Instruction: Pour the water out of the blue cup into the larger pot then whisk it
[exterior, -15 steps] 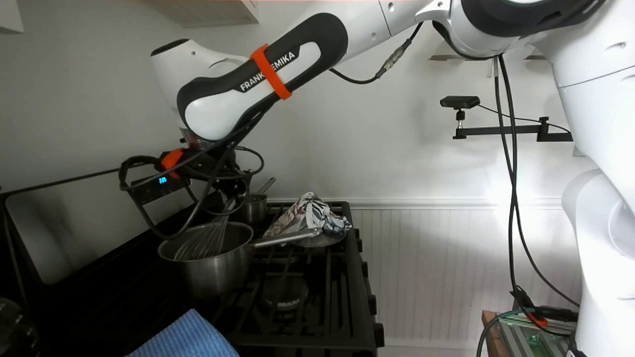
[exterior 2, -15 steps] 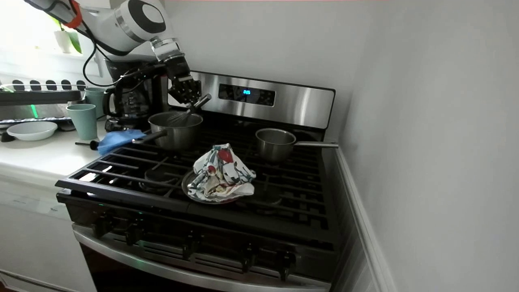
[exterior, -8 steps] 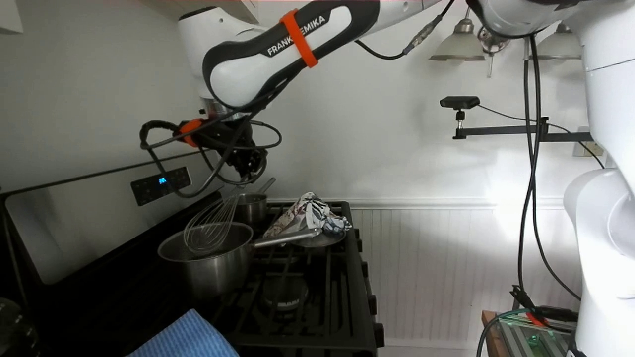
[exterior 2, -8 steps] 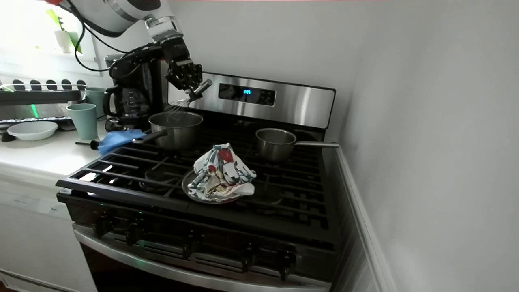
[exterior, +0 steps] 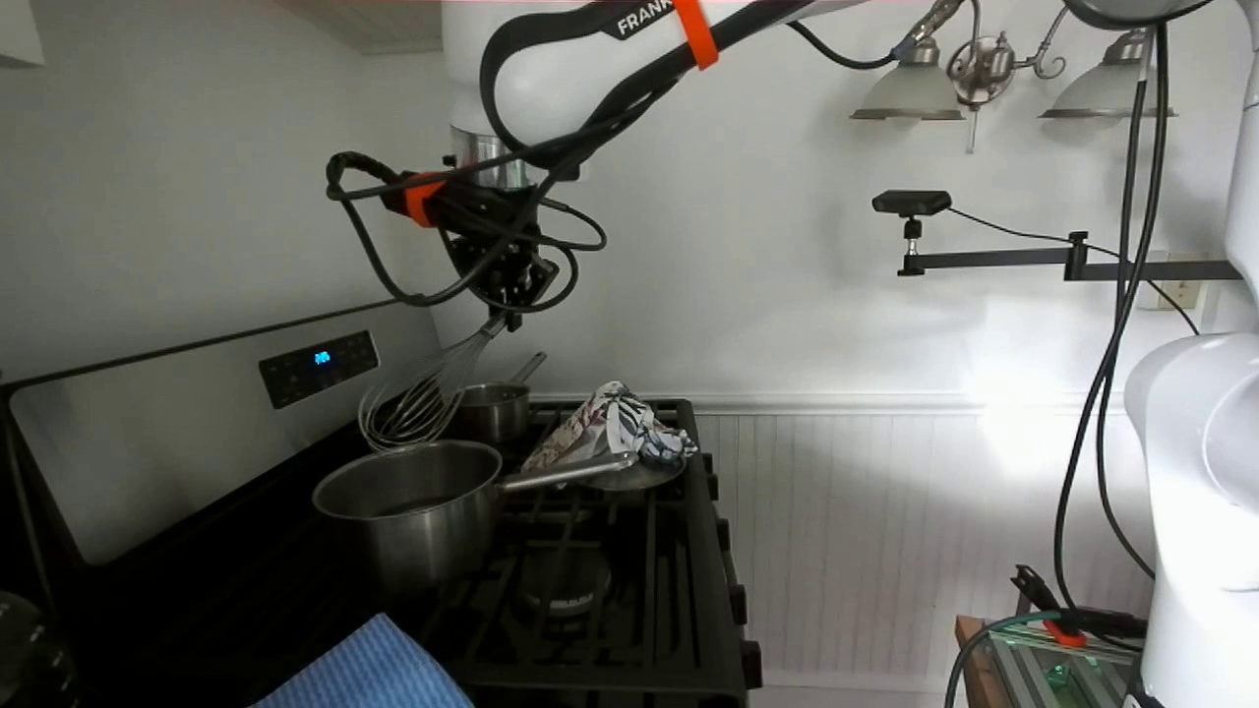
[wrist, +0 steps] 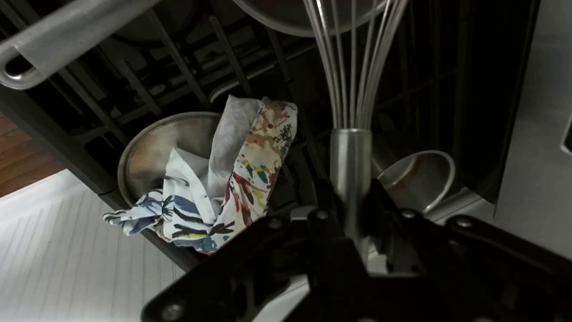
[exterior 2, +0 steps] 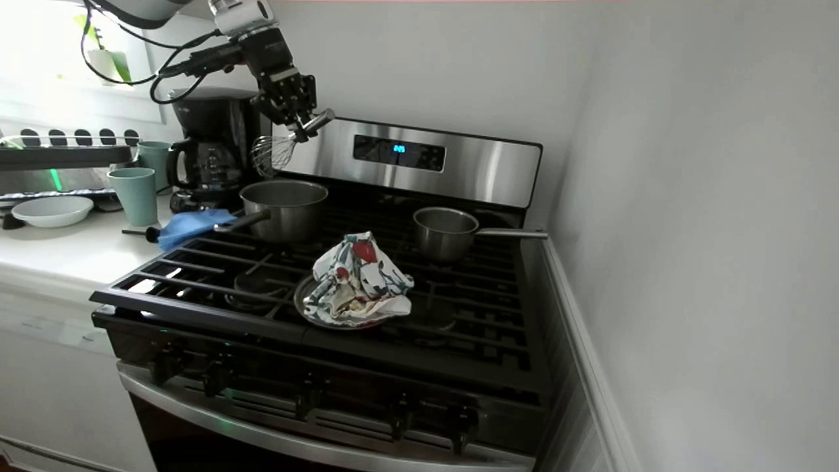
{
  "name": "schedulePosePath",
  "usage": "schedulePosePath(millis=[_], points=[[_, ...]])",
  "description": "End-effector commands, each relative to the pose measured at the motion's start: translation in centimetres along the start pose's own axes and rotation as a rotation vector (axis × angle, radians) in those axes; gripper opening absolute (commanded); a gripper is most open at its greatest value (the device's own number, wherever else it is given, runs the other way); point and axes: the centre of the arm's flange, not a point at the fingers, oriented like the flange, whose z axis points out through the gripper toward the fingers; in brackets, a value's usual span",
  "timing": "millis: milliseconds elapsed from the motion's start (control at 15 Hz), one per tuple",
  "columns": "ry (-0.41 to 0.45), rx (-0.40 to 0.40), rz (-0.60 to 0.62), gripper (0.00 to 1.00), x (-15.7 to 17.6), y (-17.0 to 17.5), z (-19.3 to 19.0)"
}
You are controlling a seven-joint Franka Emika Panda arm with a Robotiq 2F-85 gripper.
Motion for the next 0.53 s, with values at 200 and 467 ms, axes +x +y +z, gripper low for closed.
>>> schedulePosePath(millis=[200,467], points=[[-0.242,0.009,-0.238,0.06,-2.4,3.9,-1.1],[-0.327,-0.077,-0.425,0.06,-5.2,5.4,-0.6]])
